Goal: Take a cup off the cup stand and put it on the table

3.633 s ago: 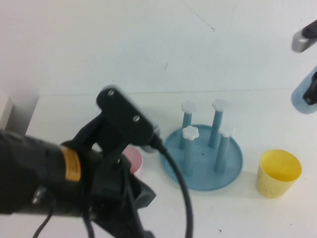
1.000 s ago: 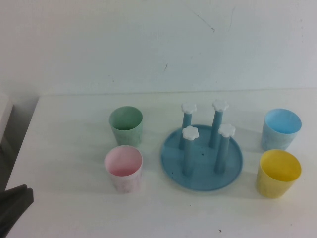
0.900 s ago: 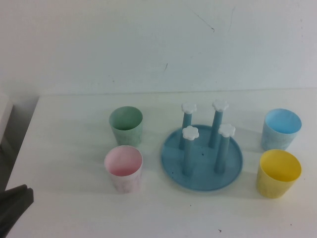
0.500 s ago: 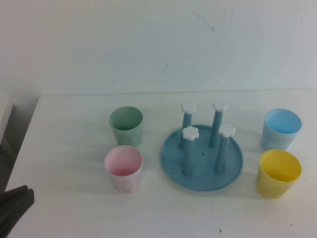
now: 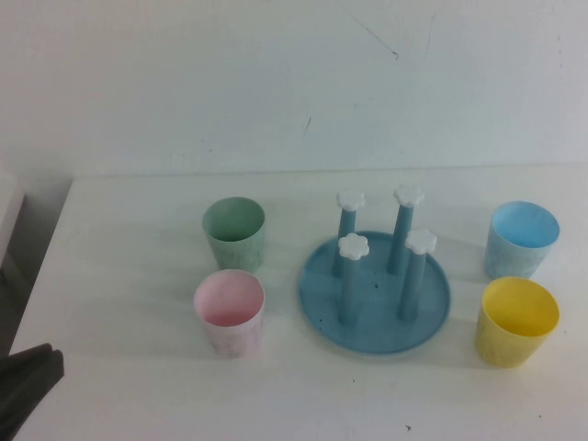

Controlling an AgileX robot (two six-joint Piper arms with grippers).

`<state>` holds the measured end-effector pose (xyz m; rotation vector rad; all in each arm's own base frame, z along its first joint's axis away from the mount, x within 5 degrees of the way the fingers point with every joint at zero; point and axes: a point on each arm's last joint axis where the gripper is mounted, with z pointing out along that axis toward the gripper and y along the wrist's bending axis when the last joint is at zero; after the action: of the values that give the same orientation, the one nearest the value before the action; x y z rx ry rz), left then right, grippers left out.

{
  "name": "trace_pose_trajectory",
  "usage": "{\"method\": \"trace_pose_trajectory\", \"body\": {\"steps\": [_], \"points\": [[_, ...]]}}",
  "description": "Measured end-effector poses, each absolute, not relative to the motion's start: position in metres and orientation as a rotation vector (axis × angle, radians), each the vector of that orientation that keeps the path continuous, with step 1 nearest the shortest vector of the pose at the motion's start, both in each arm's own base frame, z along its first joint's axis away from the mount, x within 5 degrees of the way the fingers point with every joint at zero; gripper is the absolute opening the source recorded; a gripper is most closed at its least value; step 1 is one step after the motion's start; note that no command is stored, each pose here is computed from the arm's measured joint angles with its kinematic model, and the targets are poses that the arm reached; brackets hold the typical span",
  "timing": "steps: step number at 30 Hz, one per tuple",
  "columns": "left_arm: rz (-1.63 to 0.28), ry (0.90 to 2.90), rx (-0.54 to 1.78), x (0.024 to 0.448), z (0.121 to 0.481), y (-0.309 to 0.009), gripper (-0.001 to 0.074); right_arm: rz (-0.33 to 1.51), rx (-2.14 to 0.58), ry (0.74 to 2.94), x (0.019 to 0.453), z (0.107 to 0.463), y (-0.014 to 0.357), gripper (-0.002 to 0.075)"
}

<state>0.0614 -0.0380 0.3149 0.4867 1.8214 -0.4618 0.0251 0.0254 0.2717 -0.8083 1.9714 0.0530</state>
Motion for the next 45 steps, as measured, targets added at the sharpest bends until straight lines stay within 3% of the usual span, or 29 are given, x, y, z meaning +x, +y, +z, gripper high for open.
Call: {"method": "trace_pose_trajectory", "body": {"steps": [10, 17, 22, 31, 35, 45], "points": [[-0.453, 1.790, 0.480, 0.054, 0.314, -0.030, -0.0002, 0.063, -0.806, 1.970, 0.025, 0.272, 0.026, -0.0003], [-0.400, 1.725, 0.242, 0.040, 0.309, -0.010, -0.0002, 0.065, -0.806, 1.970, 0.025, 0.272, 0.026, -0.0003], [-0.321, 1.722, 0.097, 0.037, 0.276, -0.007, -0.0002, 0.068, -0.807, 1.971, 0.025, 0.272, 0.026, -0.0003], [-0.221, 1.916, -0.021, 0.047, 0.190, -0.008, -0.0002, 0.070, -0.806, 1.971, 0.025, 0.272, 0.026, -0.0003], [-0.211, 1.950, -0.036, 0.048, 0.173, -0.008, -0.0002, 0.070, -0.806, 1.971, 0.025, 0.272, 0.026, -0.0003], [-0.224, 1.874, -0.052, 0.052, 0.174, -0.008, -0.0002, 0.072, -0.806, 1.970, 0.025, 0.272, 0.027, -0.0003]]}}
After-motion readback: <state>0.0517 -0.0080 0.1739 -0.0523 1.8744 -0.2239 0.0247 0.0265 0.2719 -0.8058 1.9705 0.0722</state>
